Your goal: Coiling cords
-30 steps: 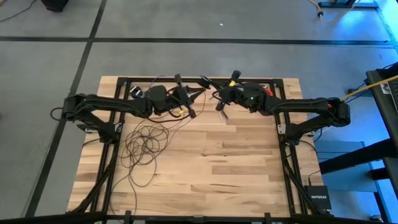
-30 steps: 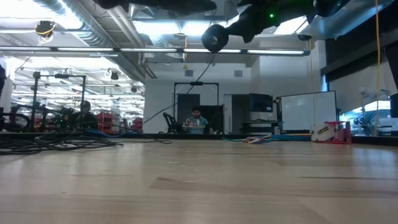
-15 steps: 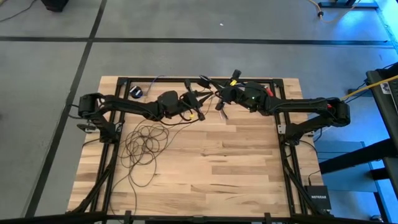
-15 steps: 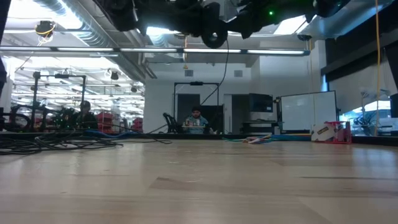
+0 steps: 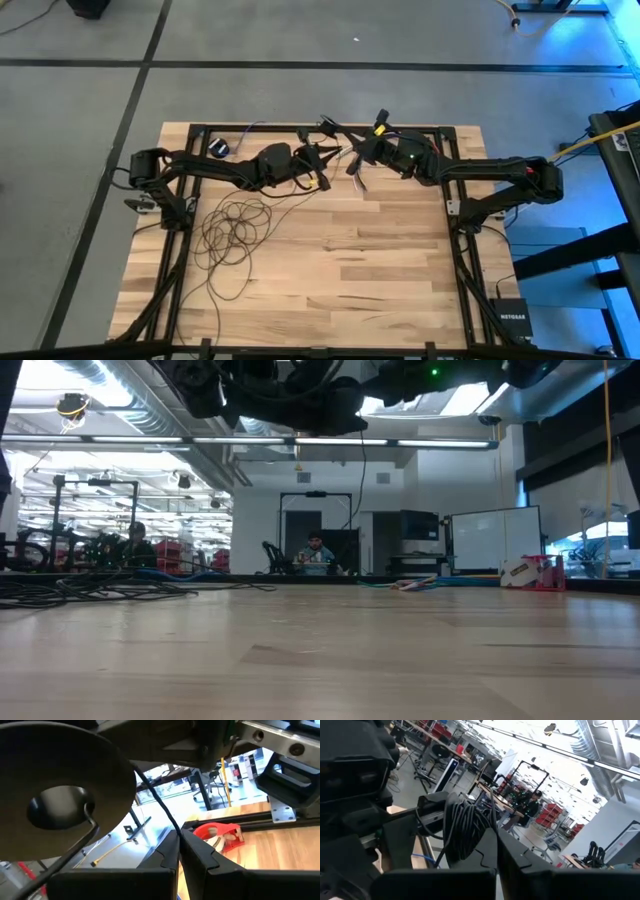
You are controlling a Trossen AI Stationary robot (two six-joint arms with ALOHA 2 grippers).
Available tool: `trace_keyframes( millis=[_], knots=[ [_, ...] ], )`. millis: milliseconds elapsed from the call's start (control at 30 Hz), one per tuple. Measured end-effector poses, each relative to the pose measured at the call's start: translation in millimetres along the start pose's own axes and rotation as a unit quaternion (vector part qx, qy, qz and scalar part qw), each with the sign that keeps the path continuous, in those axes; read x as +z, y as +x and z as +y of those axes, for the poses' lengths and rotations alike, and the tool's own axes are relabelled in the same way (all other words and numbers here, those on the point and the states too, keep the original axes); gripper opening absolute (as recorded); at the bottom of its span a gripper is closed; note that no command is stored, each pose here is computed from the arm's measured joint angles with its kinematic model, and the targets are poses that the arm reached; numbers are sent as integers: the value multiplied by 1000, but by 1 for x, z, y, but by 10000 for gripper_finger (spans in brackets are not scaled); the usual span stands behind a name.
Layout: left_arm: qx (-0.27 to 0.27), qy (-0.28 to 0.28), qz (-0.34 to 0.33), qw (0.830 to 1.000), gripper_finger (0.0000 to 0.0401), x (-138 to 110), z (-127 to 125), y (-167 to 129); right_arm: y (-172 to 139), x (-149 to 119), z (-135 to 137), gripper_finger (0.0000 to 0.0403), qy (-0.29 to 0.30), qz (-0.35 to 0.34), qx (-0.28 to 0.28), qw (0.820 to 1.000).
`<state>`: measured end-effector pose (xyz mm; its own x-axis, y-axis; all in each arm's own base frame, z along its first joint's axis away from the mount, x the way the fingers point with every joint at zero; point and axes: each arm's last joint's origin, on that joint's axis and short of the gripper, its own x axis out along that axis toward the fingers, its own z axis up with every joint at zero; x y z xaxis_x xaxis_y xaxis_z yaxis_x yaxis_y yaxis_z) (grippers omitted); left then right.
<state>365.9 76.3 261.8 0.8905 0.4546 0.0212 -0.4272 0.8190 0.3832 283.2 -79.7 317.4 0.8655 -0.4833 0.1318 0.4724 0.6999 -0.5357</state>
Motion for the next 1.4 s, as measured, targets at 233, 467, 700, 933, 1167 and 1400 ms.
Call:
trace_keyframes(
  millis=[233,467,700,933,1167,1400],
  knots=[
    [11,-8,7,1000,5,-4,8,2,0,1,-1,1,2,-7,-1,1000],
    [16,-7,17,1000,5,-7,14,4,0,4,-2,1,7,-29,-4,1000],
    [40,-5,-15,999,5,-4,23,5,-1,8,-3,1,36,-57,11,998],
    [62,29,-47,997,5,2,28,4,-2,12,-3,1,52,-75,28,995],
    [63,48,-14,997,5,-6,37,7,-6,15,-4,1,48,-70,25,996],
    [64,39,-13,997,5,-6,37,7,-9,18,-6,1,48,-74,25,996]
  ],
)
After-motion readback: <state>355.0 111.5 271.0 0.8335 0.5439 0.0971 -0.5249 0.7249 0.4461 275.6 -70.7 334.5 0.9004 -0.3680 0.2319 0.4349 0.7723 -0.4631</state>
